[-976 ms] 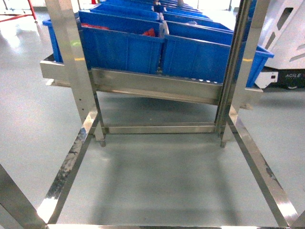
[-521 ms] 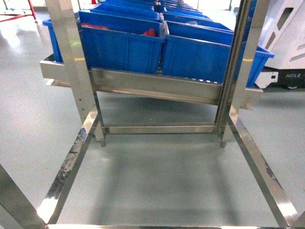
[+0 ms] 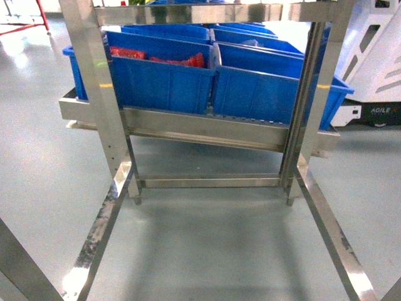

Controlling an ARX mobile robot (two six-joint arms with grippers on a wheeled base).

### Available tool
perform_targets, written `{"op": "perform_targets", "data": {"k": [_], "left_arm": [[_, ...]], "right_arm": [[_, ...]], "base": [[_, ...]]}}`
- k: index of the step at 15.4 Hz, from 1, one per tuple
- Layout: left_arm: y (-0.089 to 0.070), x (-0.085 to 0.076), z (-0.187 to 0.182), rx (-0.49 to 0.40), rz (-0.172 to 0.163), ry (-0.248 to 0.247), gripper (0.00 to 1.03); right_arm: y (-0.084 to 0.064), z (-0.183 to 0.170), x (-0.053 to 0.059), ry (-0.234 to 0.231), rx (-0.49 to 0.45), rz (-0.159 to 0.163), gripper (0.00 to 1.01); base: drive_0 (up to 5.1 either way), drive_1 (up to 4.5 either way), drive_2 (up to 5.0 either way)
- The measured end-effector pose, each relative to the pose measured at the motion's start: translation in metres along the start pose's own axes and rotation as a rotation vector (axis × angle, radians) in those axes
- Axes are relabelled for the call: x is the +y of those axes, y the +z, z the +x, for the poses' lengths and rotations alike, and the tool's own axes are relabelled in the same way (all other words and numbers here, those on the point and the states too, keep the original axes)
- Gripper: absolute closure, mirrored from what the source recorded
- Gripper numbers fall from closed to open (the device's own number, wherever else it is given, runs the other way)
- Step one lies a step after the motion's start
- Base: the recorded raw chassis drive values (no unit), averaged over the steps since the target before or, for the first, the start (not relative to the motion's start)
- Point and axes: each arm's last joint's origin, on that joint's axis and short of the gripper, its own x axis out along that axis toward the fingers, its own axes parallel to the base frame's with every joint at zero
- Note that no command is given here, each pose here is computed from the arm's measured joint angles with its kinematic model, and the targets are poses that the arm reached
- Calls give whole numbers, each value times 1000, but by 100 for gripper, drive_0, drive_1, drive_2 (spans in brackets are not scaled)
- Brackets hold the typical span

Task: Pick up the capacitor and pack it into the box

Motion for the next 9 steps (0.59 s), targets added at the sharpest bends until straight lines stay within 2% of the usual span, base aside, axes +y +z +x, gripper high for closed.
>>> {"op": "perform_targets", "data": {"k": [9], "left_arm": [[0, 0, 0, -2, 1, 0, 5]], "right_arm": [[0, 0, 0, -1, 0, 1, 3]], "base": [[0, 0, 0]]}}
